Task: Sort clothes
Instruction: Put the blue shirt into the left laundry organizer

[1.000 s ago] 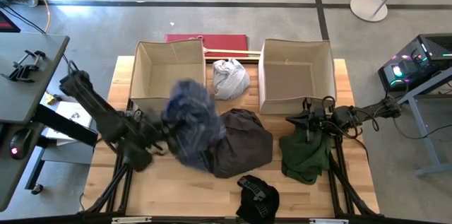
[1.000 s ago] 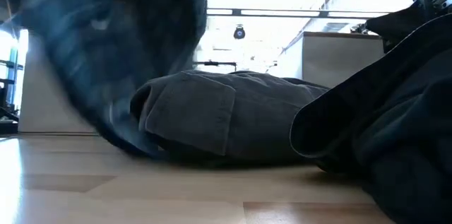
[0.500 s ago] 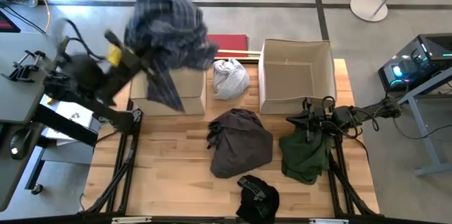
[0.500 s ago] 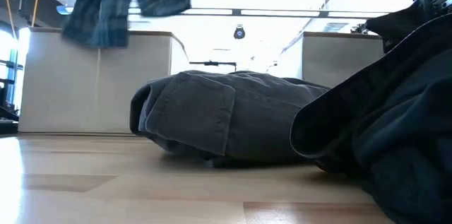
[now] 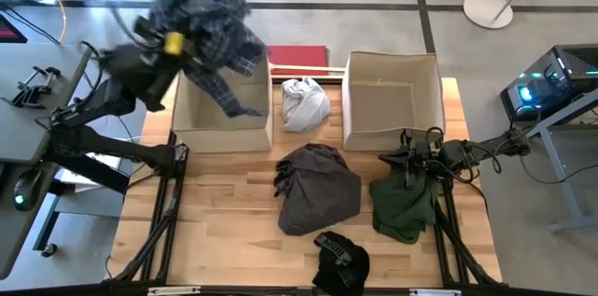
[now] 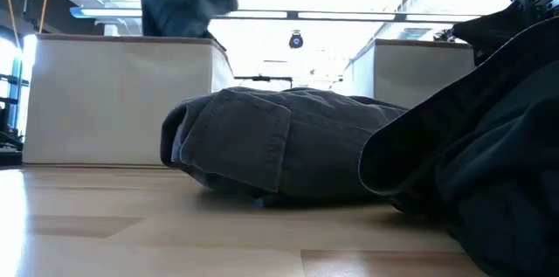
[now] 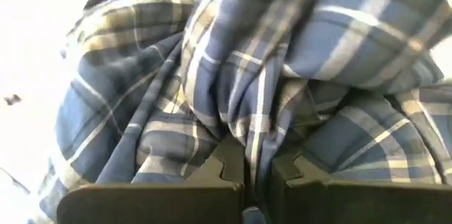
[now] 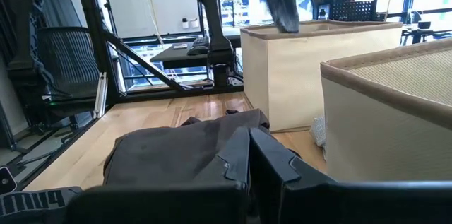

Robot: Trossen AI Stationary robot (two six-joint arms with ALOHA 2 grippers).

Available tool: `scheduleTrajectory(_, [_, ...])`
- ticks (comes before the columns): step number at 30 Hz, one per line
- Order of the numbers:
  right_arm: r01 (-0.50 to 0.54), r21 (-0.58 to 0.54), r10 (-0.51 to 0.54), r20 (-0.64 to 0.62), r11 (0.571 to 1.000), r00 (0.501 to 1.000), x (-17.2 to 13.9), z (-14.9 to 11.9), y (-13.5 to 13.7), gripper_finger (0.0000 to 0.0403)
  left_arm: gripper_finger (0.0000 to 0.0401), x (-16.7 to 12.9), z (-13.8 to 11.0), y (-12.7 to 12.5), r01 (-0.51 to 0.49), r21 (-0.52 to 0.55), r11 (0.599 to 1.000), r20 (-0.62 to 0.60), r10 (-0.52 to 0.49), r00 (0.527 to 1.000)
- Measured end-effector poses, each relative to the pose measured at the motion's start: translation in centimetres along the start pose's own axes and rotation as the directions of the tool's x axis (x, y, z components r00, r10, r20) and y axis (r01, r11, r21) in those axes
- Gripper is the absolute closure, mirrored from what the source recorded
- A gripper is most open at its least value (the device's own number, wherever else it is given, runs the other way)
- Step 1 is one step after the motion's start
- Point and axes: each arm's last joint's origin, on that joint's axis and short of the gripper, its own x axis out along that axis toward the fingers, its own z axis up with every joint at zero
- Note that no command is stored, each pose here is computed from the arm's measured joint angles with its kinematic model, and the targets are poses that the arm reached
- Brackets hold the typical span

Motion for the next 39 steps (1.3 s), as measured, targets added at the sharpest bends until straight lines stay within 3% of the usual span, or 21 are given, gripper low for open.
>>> scheduleTrajectory(3, [0.000, 0.000, 0.000, 0.000, 1.000, 1.000, 0.0, 0.0, 0.0, 0.0403, 0.0401, 0.4, -3.3, -2.3, 0.052, -0.034, 0.998, -0.170, -0.057, 0.984])
scheduleTrajectory(7, [0.000, 0.000, 0.000, 0.000, 1.000, 1.000, 0.0, 0.0, 0.0, 0.0403, 0.0401, -0.1, -7.2, -4.5, 0.119, -0.161, 0.980, -0.350, -0.170, 0.921])
scheduleTrajectory(9, [0.000, 0.000, 0.000, 0.000, 1.000, 1.000, 0.0, 0.0, 0.0, 0.0403, 0.0401, -0.4, -8.7, -5.7, 0.192, -0.279, 0.941, -0.422, -0.300, 0.856])
scheduleTrajectory(12, [0.000, 0.000, 0.000, 0.000, 1.000, 1.000, 0.0, 0.0, 0.0, 0.0403, 0.0401, -0.8, -10.3, -7.7, 0.270, -0.459, 0.847, -0.484, -0.493, 0.723])
scheduleTrajectory(15, [0.000, 0.000, 0.000, 0.000, 1.000, 1.000, 0.0, 0.0, 0.0, 0.0403, 0.0401, -0.5, -11.6, -9.5, 0.309, -0.547, 0.778, -0.502, -0.600, 0.623])
scheduleTrajectory(18, [0.000, 0.000, 0.000, 0.000, 1.000, 1.000, 0.0, 0.0, 0.0, 0.0403, 0.0398, 0.5, -13.1, -10.7, 0.275, -0.555, 0.785, -0.578, -0.601, 0.552])
scheduleTrajectory(22, [0.000, 0.000, 0.000, 0.000, 1.000, 1.000, 0.0, 0.0, 0.0, 0.0403, 0.0364, 2.5, -14.1, -10.7, 0.259, -0.503, 0.825, -0.646, -0.557, 0.522])
scheduleTrajectory(25, [0.000, 0.000, 0.000, 0.000, 1.000, 1.000, 0.0, 0.0, 0.0, 0.0403, 0.0315, 4.2, -13.8, -9.8, 0.275, -0.506, 0.817, -0.625, -0.568, 0.535])
scheduleTrajectory(30, [0.000, 0.000, 0.000, 0.000, 1.000, 1.000, 0.0, 0.0, 0.0, 0.0403, 0.0225, 5.9, -11.6, -7.0, 0.283, -0.537, 0.795, -0.542, -0.582, 0.606])
scheduleTrajectory(33, [0.000, 0.000, 0.000, 0.000, 1.000, 1.000, 0.0, 0.0, 0.0, 0.0403, 0.0197, 5.5, -10.3, -5.1, 0.273, -0.548, 0.790, -0.550, -0.587, 0.595])
scheduleTrajectory(36, [0.000, 0.000, 0.000, 0.000, 1.000, 1.000, 0.0, 0.0, 0.0, 0.0403, 0.0199, 4.8, -10.1, -4.5, 0.240, -0.563, 0.791, -0.606, -0.592, 0.531])
scheduleTrajectory(39, [0.000, 0.000, 0.000, 0.000, 1.000, 1.000, 0.0, 0.0, 0.0, 0.0403, 0.0227, 4.7, -11.5, -5.9, 0.227, -0.583, 0.780, -0.689, -0.622, 0.372])
